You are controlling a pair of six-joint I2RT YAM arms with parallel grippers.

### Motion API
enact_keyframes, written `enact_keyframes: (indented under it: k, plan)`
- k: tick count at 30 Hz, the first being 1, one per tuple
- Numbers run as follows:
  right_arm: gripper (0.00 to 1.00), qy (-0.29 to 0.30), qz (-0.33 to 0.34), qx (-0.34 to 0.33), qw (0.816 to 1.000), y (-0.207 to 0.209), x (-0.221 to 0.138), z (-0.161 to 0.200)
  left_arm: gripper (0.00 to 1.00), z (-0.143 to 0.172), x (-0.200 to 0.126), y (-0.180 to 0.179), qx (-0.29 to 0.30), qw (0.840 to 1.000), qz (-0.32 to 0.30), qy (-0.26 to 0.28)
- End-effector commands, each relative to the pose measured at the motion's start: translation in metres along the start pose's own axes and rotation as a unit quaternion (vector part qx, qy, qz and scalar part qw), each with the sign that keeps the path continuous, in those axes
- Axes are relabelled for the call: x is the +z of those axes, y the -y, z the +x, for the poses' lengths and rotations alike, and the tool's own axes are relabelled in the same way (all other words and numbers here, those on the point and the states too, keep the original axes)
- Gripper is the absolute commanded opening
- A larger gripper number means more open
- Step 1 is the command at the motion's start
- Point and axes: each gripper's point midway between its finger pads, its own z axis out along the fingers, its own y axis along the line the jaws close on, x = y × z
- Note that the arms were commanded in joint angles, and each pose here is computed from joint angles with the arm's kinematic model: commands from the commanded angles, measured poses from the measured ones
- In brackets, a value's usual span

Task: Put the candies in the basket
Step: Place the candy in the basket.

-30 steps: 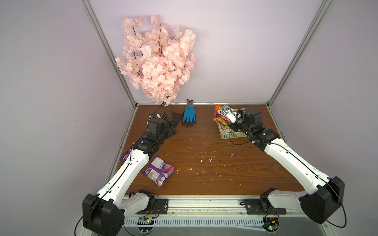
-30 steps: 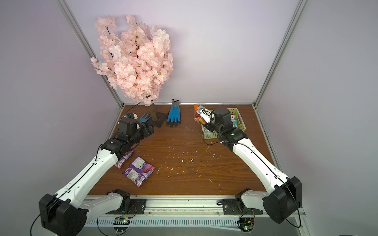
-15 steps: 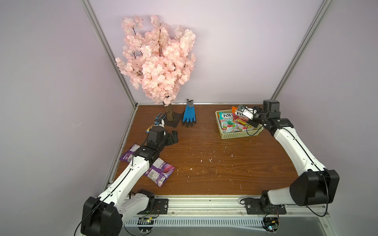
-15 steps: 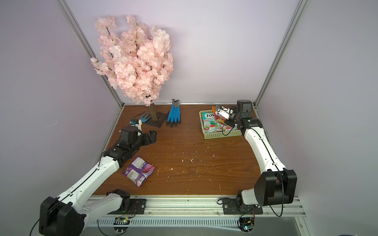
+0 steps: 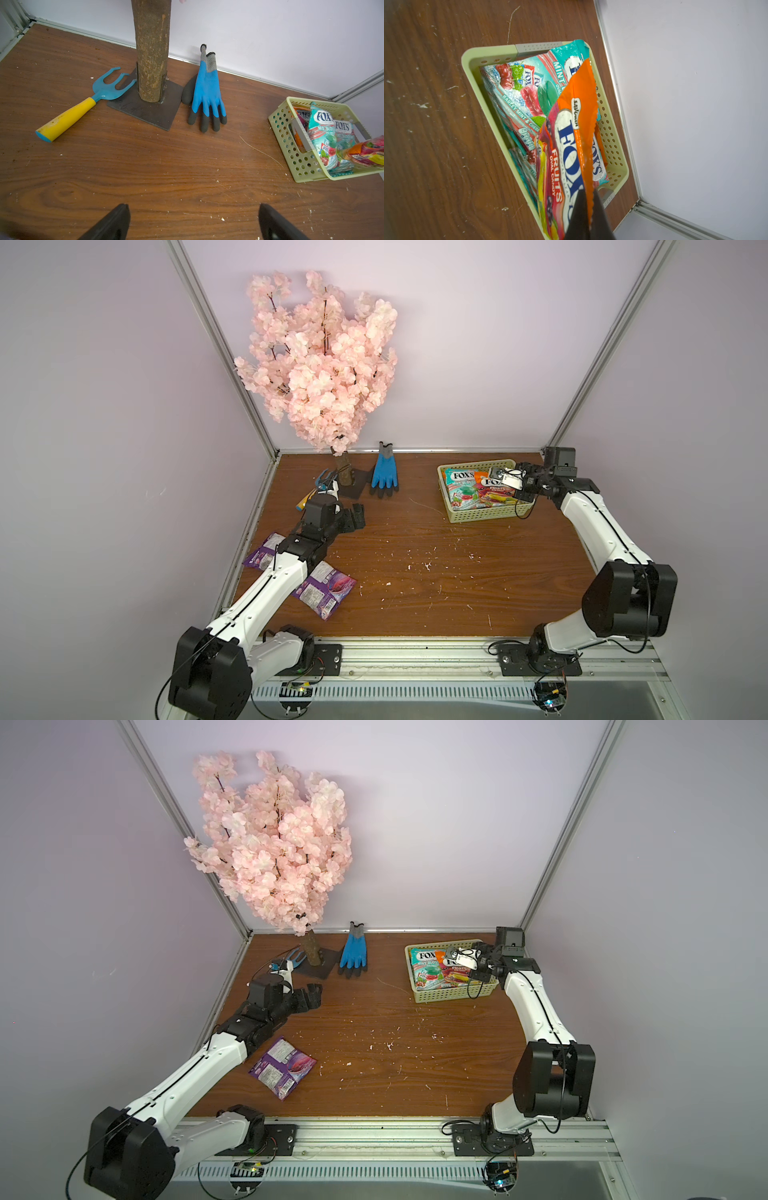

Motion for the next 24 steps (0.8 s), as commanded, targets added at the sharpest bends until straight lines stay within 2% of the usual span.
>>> enact_keyframes:
  k: [1,9,11,14,17,21,24]
  plan:
    - [0.0,0.027,0.006,-0.017,0.999,0.014,-0.005,-0.003,1.0,0.001,-0.001,0.002,0.009,1.0,0.006,0.003]
    - [0.0,0.03,-0.054,0.009,0.998,0.006,0.011,0.023,1.0,0.003,0.002,0.002,0.008,1.0,0.006,0.001]
    - [0.0,0.019,-0.048,0.005,0.999,0.01,0.024,0.029,1.0,0.003,0.003,0.001,0.009,1.0,0.004,-0.002]
    - [0.0,-0.004,0.001,0.0,1.0,0.023,0.043,0.039,1.0,0.005,0.006,0.0,0.012,1.0,0.001,-0.008]
    - [0.05,-0.017,0.021,0.002,1.0,0.029,0.062,0.046,1.0,0.008,0.007,-0.001,0.013,1.0,-0.003,-0.012]
    - [0.05,0.009,0.035,0.001,0.999,0.029,0.079,0.04,1.0,0.01,0.009,-0.005,0.013,1.0,-0.011,-0.014]
    - [0.05,0.001,0.008,-0.005,1.0,0.018,0.095,0.044,1.0,0.013,0.011,-0.01,0.013,0.999,-0.025,-0.019]
